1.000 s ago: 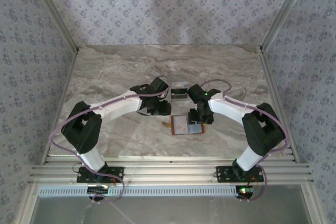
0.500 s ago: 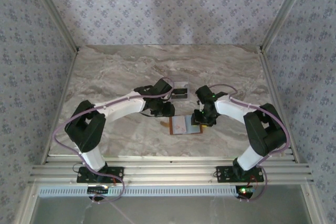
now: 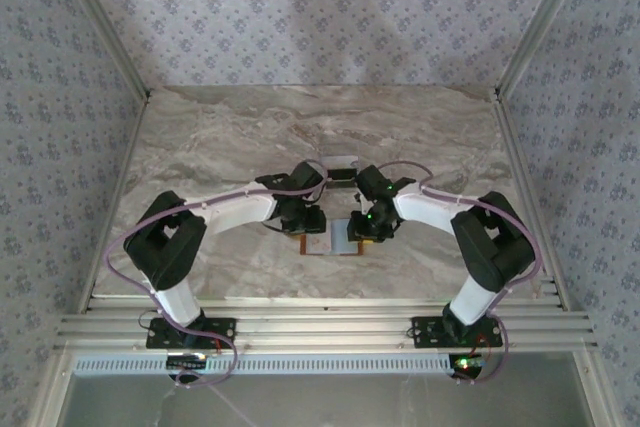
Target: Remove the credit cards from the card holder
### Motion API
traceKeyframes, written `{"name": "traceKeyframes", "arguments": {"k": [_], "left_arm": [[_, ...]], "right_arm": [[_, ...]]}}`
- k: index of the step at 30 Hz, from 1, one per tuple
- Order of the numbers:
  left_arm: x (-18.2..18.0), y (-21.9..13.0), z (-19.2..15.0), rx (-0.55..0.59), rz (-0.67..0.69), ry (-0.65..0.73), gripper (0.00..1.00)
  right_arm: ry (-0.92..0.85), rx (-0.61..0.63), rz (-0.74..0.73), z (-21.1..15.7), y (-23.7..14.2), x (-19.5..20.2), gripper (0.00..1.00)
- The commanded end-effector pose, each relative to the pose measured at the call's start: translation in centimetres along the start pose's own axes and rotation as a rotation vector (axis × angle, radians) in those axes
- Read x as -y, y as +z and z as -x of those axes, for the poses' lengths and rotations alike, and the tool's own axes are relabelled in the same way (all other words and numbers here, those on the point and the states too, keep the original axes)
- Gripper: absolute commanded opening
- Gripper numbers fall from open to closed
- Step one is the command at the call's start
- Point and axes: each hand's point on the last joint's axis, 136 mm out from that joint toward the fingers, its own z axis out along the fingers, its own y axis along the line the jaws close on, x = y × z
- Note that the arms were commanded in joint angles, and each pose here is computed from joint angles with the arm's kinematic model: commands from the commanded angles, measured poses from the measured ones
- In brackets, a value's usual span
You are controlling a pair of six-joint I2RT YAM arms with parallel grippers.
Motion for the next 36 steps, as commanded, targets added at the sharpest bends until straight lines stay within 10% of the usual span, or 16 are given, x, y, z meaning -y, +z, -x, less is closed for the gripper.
{"name": "traceKeyframes", "arguments": {"k": [1, 19, 28, 36], "left_arm": [[-1.2, 0.5, 0.3, -0.009, -0.006, -0.051, 0.33], [-3.7, 1.2, -0.2, -0.039, 0.003, -0.070, 0.30], [-4.2, 1.1, -0.6, -0.043, 0.021, -0.067, 0.28], [-4.7, 1.2, -1.1, -0.047, 0.027, -0.076, 0.26]], "right_arm": [[0.001, -0.009, 0.010, 0.2, 0.2, -0.8, 0.33], [-0.034, 0.083, -0.147, 1.5, -5.0, 0.5, 0.37], [-0.003, 0.094, 0.223, 2.6, -3.9, -6.8, 0.30], [-0.017, 0.017, 0.246, 2.0, -0.3, -9.2, 0.29]]}}
